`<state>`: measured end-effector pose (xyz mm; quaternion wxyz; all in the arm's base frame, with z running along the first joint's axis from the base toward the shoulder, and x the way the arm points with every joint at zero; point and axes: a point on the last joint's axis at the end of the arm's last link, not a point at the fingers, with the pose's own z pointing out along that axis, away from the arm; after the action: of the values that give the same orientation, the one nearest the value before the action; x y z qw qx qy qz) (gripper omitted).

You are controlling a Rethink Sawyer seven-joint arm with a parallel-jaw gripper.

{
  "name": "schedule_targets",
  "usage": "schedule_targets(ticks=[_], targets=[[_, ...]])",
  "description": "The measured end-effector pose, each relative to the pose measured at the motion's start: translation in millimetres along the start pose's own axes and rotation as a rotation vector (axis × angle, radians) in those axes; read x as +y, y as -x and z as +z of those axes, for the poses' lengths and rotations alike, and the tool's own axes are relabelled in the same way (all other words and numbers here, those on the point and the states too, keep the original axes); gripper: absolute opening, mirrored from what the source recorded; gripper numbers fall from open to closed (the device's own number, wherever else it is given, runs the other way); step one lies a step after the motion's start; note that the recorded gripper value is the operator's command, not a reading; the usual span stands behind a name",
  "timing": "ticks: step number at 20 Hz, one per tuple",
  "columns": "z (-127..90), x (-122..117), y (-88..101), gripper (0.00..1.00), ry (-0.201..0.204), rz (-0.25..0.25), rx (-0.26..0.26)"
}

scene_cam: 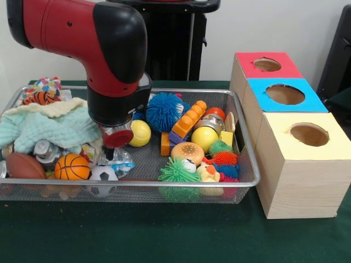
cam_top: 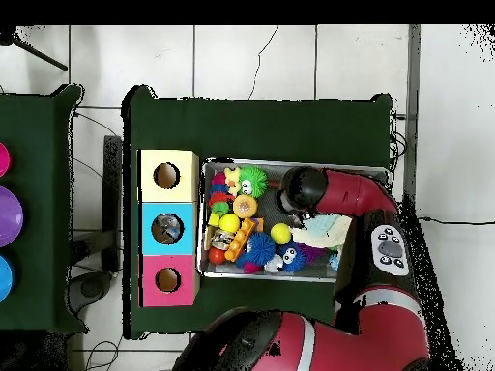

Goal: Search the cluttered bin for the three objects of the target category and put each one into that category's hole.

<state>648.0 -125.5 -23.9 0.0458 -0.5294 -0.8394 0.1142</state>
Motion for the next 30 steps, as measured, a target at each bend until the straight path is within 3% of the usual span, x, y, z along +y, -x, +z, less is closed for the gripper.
schedule_targets(ticks=[3,4,13,22,26,30], targets=[[0,-1,1.9,0.0,0.002,0.007,0.007],[1,0,1.9,1.0,0.007,0.008,0.013],[2,5,-5.7,1.0,0.025,-0.007,-0.009],[8,17,-41.8,1.0,0.09,-0.078,-0.151],[9,15,-70.1,1.0,0.077,-0.096,-0.201],[5,4,-96.3,1.0,0.029,-0.092,-0.232]])
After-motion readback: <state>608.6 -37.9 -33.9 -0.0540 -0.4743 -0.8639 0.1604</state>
